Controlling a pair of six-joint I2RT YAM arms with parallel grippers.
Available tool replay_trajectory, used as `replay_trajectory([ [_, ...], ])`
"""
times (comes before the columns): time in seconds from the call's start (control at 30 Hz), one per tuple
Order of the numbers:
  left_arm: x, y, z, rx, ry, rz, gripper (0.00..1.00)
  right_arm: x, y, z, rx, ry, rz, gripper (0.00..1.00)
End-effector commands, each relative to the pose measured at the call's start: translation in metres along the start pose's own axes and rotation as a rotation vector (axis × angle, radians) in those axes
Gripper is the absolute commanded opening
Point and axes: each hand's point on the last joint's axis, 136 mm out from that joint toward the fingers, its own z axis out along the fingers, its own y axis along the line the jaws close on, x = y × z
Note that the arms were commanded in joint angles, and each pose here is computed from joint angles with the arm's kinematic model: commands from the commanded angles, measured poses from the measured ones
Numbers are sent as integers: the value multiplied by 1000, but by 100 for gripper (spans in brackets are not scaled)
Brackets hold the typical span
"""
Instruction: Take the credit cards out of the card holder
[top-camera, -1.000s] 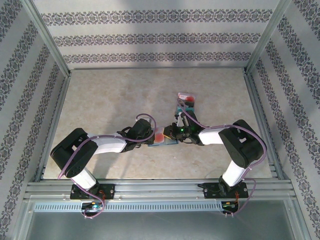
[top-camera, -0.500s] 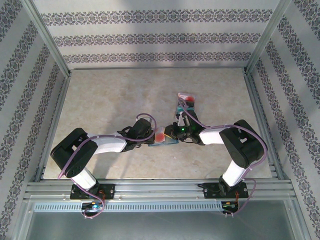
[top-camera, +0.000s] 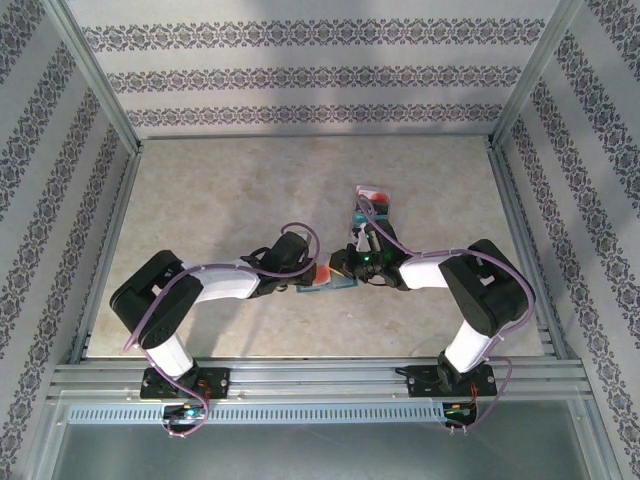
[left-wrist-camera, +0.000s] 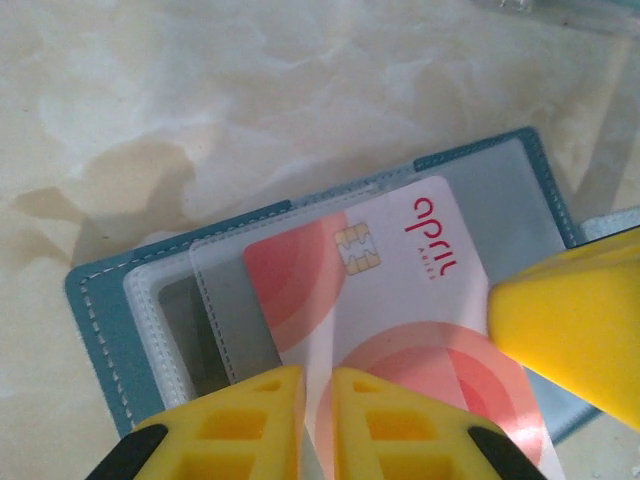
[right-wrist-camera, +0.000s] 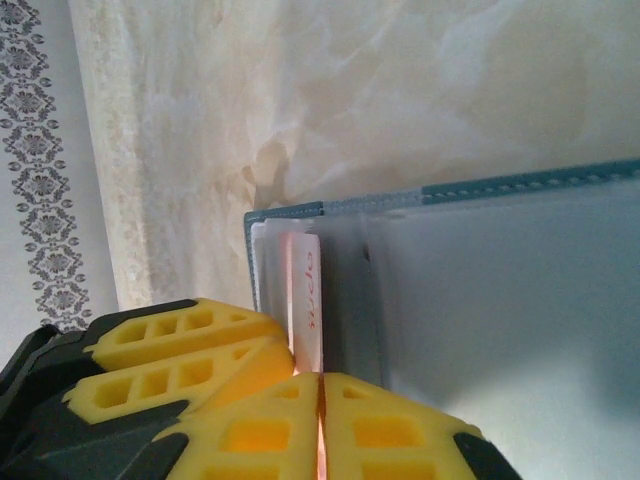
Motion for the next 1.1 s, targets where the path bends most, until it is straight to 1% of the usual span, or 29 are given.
replay_trajectory([
  [0.0,9,8,8,-11,51,1,14,1,14,0,-57,7,-19,12],
  [0.17,17,12,11,-12,71,-18,14,4,19,5,-103,17,-9,18],
  [0.4,18,13,8,-13,68,-24,14,6,19,12,-107,27,-8,18],
  [0.53,16,15,7,-24,61,-23,14,7,18,12,-105,29,-9,13],
  [0.77,16,28,1,-63,52,-35,14,5,9,4,-71,7,-5,8],
  [1.07,14,45,-2,-92,43,-58,14,4,-1,-4,16,-17,-23,6],
])
